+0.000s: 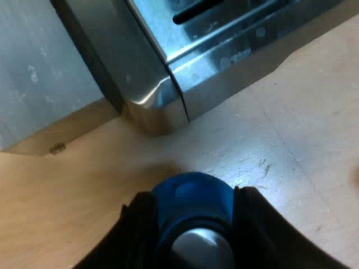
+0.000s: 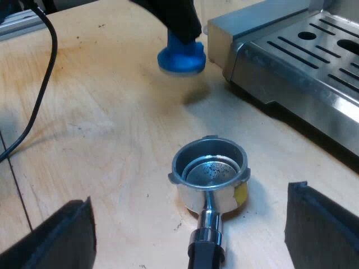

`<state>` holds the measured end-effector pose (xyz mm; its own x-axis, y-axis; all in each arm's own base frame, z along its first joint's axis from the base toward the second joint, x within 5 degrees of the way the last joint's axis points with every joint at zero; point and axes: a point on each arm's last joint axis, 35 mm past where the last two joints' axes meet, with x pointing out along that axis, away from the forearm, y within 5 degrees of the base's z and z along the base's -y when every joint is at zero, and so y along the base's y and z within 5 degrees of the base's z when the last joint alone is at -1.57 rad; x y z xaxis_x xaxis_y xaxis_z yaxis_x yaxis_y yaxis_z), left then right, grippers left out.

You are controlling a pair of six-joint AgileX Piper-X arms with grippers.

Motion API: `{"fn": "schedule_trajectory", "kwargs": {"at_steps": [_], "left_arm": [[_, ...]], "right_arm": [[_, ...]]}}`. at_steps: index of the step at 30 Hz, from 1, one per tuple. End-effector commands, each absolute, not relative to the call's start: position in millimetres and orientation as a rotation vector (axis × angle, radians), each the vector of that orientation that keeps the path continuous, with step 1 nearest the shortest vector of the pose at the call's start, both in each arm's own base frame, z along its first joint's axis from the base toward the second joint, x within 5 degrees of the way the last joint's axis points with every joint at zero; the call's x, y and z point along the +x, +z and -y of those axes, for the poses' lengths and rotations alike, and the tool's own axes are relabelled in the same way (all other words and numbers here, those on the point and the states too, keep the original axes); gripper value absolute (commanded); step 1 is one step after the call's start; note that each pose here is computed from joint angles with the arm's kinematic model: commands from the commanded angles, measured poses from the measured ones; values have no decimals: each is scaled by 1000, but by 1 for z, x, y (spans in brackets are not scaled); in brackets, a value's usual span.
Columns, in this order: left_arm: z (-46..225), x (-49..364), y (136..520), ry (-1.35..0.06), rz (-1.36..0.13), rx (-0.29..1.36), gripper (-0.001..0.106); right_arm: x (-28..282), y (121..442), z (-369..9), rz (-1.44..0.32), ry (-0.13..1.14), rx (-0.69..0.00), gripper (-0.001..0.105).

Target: Grind coffee beans and then tamp

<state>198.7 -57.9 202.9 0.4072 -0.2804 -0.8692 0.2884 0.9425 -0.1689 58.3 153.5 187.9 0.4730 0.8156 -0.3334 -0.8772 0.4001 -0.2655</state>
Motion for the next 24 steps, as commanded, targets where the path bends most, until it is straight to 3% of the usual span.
{"fn": "schedule_trajectory", "kwargs": {"at_steps": [1,10,16,19,20,22,23,24], "left_arm": [[57,195,191,-359,-1051,8,0],[57,196,179,-347,-993,14,0],[58,201,160,-339,-1081,19,5],[58,201,156,-337,-1103,21,26],[58,201,156,-339,-1103,20,39],[58,201,156,-345,-1104,16,48],[58,201,156,-347,-1104,15,63],[58,201,156,-347,-1106,15,69]], "right_arm": [[58,190,-153,-141,1079,-436,70],[58,190,-153,-141,1079,-436,70],[58,190,-153,-141,1079,-436,70],[58,190,-153,-141,1079,-436,70],[58,190,-153,-141,1079,-436,70],[58,190,-153,-141,1079,-436,70],[58,190,-153,-141,1079,-436,70],[58,190,-153,-141,1079,-436,70]]}}
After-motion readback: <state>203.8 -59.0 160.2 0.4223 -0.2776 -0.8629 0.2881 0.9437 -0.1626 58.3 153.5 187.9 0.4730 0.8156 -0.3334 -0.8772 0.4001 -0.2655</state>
